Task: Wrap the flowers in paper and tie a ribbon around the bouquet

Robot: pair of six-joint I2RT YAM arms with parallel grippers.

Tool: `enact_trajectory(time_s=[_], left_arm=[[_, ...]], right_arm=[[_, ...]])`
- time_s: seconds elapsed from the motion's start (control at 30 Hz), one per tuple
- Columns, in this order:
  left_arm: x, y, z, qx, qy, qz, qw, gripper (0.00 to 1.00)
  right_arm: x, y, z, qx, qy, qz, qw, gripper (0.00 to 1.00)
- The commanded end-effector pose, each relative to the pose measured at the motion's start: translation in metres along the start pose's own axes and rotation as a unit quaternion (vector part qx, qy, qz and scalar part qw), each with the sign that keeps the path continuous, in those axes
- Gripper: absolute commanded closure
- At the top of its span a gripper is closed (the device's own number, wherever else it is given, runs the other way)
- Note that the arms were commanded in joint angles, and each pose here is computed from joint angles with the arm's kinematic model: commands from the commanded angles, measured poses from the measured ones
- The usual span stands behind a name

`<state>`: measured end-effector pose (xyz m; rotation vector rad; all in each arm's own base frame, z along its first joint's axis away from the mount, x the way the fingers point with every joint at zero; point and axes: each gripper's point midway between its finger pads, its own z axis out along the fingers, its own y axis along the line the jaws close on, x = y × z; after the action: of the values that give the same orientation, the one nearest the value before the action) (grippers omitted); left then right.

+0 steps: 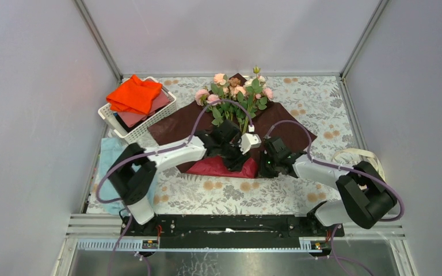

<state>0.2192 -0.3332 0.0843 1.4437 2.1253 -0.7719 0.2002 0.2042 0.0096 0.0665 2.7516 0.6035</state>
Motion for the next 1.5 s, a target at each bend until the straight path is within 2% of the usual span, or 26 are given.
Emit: enact_trajectory(time_s=[0.0, 0.07, 0.17, 0.2, 0.3, 0.33, 0.5, 0.6, 0.7, 0.87, 1.07, 1.13, 1.2, 1.33, 1.47], left_arm=[[0.007, 0.031, 0.034, -0.043, 0.009, -0.062, 0.997, 0.52], [0.009, 0.038, 0.044, -0.052, 0.010, -0.077, 0.996, 0.52], [0.014, 0.040, 0.056, -0.043, 0.019, -0.085, 0.995, 0.52], [0.016, 0.038, 0.058, -0.039, 0.022, -0.087, 0.995, 0.52], [0.023, 0.036, 0.060, -0.034, 0.031, -0.093, 0.995, 0.52], [0.024, 0.036, 0.060, -0.033, 0.032, -0.094, 0.995, 0.52], [0.026, 0.032, 0.058, -0.026, 0.032, -0.093, 0.995, 0.52], [0.026, 0.030, 0.059, -0.022, 0.032, -0.096, 0.995, 0.52], [0.027, 0.030, 0.059, -0.021, 0.034, -0.097, 0.994, 0.52], [0.028, 0.030, 0.057, -0.023, 0.035, -0.095, 0.995, 0.52], [0.020, 0.035, 0.052, -0.030, 0.026, -0.092, 0.995, 0.52], [0.012, 0.046, 0.047, -0.040, 0.017, -0.092, 0.995, 0.52], [0.000, 0.058, 0.041, -0.050, 0.002, -0.095, 0.994, 0.51], [-0.006, 0.077, 0.035, -0.062, -0.011, -0.104, 0.993, 0.49], [0.005, 0.085, 0.043, -0.056, -0.001, -0.130, 0.990, 0.48]], right_arm=[[-0.004, -0.009, -0.004, 0.022, -0.023, 0.021, 0.999, 1.00], [-0.005, -0.012, -0.010, 0.034, -0.026, 0.021, 0.999, 1.00], [-0.007, -0.021, -0.022, 0.057, -0.038, 0.019, 0.997, 0.94], [-0.007, -0.024, -0.026, 0.064, -0.044, 0.022, 0.997, 0.89], [0.000, -0.025, -0.033, 0.060, -0.049, 0.061, 0.995, 0.56], [0.004, -0.025, -0.034, 0.056, -0.049, 0.083, 0.994, 0.52], [0.000, -0.034, -0.040, 0.069, -0.093, 0.197, 0.973, 0.42], [-0.016, -0.036, -0.037, 0.078, -0.133, 0.238, 0.959, 0.35], [-0.024, -0.037, -0.026, 0.099, -0.136, 0.266, 0.949, 0.32], [-0.012, -0.058, -0.011, 0.162, -0.118, 0.302, 0.932, 0.40], [-0.014, -0.066, -0.010, 0.166, -0.139, 0.304, 0.928, 0.66], [-0.021, -0.065, -0.012, 0.160, -0.153, 0.285, 0.933, 0.78], [-0.032, -0.059, -0.016, 0.153, -0.165, 0.252, 0.941, 0.85], [-0.048, -0.056, -0.025, 0.164, -0.185, 0.205, 0.947, 0.93], [-0.056, -0.054, -0.036, 0.164, -0.214, 0.174, 0.947, 0.99]])
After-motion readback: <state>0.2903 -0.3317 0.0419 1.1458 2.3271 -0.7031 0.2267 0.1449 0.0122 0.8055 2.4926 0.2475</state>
